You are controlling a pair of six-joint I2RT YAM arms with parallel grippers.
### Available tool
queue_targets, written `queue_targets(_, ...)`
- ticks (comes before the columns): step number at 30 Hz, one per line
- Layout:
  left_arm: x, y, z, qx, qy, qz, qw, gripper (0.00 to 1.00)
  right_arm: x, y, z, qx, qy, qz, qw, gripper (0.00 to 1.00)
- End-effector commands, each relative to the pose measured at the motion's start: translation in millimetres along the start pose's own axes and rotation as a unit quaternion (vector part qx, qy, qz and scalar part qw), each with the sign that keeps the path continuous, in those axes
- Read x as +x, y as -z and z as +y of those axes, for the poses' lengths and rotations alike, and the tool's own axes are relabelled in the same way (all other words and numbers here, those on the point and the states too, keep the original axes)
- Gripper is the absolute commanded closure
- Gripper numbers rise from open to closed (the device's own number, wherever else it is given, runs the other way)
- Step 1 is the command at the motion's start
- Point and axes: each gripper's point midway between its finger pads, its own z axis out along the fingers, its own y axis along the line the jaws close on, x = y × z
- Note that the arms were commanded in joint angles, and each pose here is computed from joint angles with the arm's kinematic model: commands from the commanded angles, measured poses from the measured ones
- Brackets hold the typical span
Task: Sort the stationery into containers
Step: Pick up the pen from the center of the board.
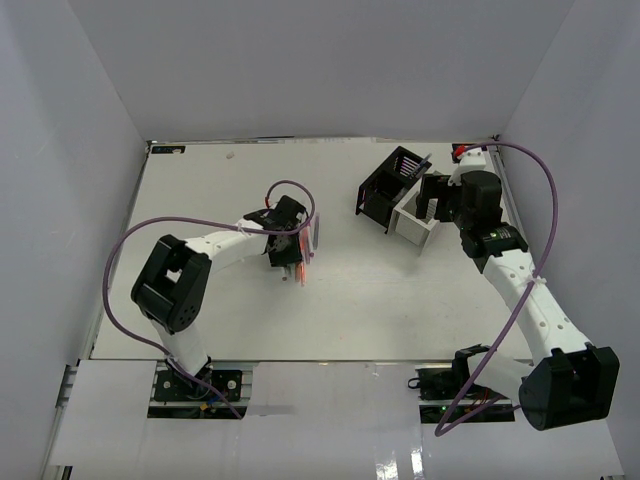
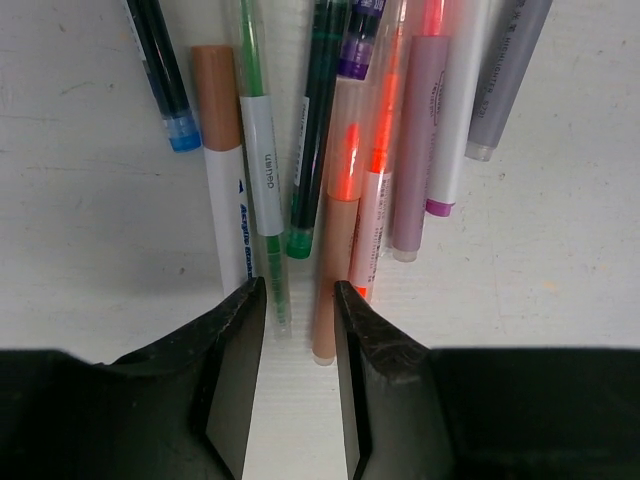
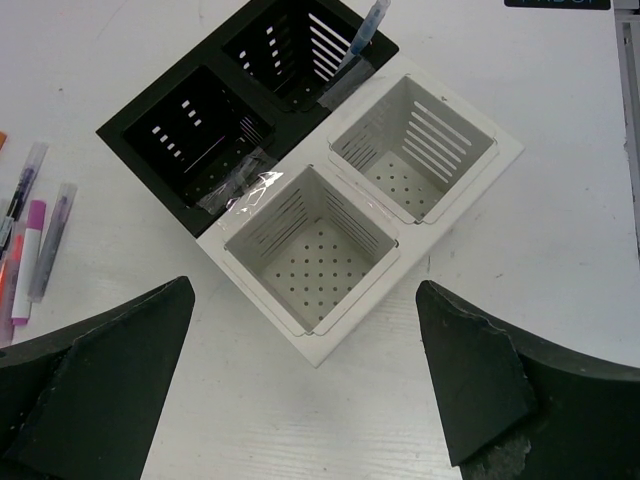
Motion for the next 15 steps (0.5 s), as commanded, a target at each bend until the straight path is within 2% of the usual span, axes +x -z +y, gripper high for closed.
queue_targets(1, -16.6, 4.2, -4.9, 0.002, 0.002, -0.02, 1.0, 0.56, -9.9, 5.4, 3.7, -0.008, -0.003, -0.019, 1.0, 0.02)
queue_targets(15, -1.2, -4.3, 14.5, -0.026, 0.007, 0.003, 1.0, 0.62, -3.6, 4.9, 6.3, -0.016, -0.004, -0.013, 1.0, 0.02)
